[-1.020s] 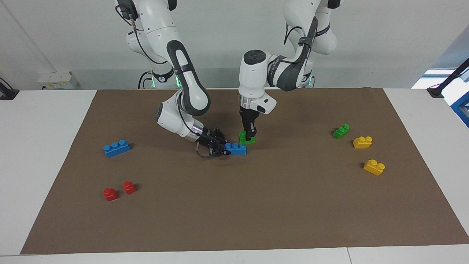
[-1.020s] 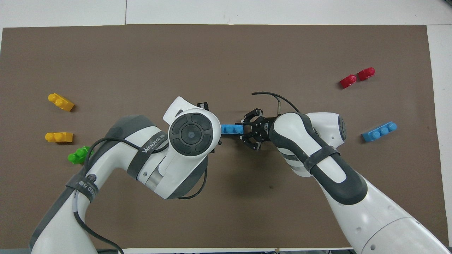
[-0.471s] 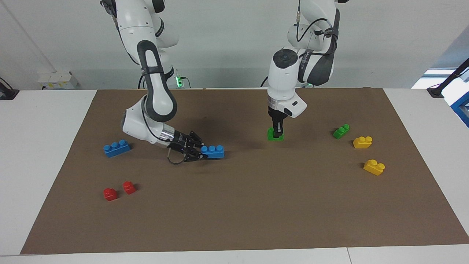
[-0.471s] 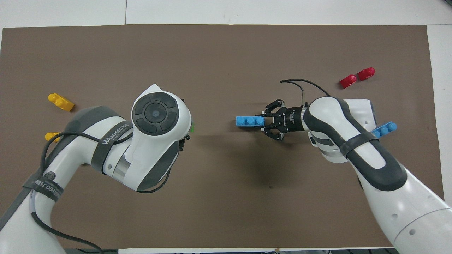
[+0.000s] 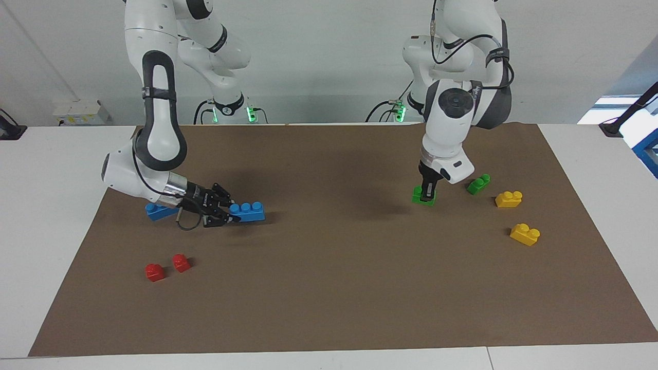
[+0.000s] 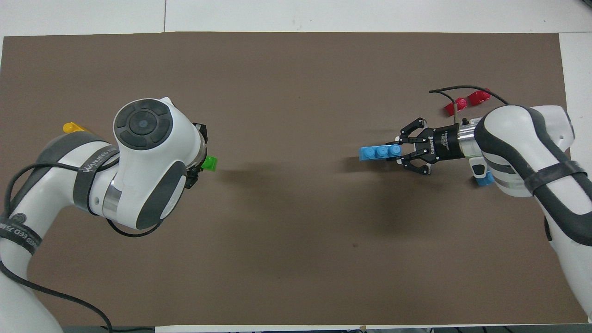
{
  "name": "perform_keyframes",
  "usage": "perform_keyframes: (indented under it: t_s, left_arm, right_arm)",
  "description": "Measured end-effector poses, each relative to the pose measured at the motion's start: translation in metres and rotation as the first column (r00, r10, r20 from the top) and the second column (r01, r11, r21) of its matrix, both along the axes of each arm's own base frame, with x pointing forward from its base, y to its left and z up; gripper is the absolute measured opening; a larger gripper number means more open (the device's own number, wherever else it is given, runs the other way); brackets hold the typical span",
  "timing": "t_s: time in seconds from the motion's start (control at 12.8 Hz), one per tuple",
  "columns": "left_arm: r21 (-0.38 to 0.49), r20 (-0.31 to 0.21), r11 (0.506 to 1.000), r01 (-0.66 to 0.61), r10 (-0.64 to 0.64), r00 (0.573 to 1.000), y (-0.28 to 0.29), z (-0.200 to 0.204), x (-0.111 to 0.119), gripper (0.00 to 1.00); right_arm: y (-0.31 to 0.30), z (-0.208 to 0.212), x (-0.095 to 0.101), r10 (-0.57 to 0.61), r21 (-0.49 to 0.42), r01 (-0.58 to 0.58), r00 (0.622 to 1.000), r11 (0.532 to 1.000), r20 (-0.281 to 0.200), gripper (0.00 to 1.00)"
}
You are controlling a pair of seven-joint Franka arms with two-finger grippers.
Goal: Remove green block with left arm and hold with right
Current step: 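Carry the green brick with the left gripper while the right gripper carries the blue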
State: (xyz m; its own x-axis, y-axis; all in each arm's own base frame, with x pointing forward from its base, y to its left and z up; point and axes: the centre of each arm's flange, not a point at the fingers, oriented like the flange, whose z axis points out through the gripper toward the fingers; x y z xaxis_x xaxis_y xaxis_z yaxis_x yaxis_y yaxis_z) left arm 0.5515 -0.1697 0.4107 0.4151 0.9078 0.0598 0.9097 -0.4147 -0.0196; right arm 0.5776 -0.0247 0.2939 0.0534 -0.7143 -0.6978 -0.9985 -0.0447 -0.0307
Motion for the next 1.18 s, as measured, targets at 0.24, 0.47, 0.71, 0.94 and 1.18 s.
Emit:
perform_keyframes:
  t_s: [0.24,0.47,0.71,0.94,1.18]
  left_arm:
    - [-0.015,0.031,0.998,0.065,-0.064,0.997,0.061,-0.012,0.013,0.36]
    - [-0.013,0.059,0.992,0.129,-0.128,0.990,0.114,-0.018,0.021,0.36]
    - [-0.005,0.088,0.986,0.169,-0.168,0.982,0.148,-0.033,0.025,0.36]
    - [0.000,0.088,0.978,0.208,-0.207,0.974,0.162,-0.059,0.032,0.36]
    - [0.002,0.096,0.975,0.221,-0.220,0.971,0.162,-0.085,0.038,0.36]
  right_arm:
    - [-0.044,-0.003,-0.007,0.032,-0.047,-0.031,0.999,0.998,0.019,0.35]
    - [-0.086,-0.018,-0.009,0.054,-0.070,-0.051,0.998,0.996,0.045,0.35]
    - [-0.095,-0.027,-0.003,0.072,-0.062,-0.068,0.996,0.996,0.052,0.35]
    - [-0.093,-0.027,0.000,0.078,-0.061,-0.075,0.995,0.995,0.055,0.35]
    - [-0.092,-0.027,0.001,0.113,-0.064,-0.108,0.990,0.992,0.086,0.35]
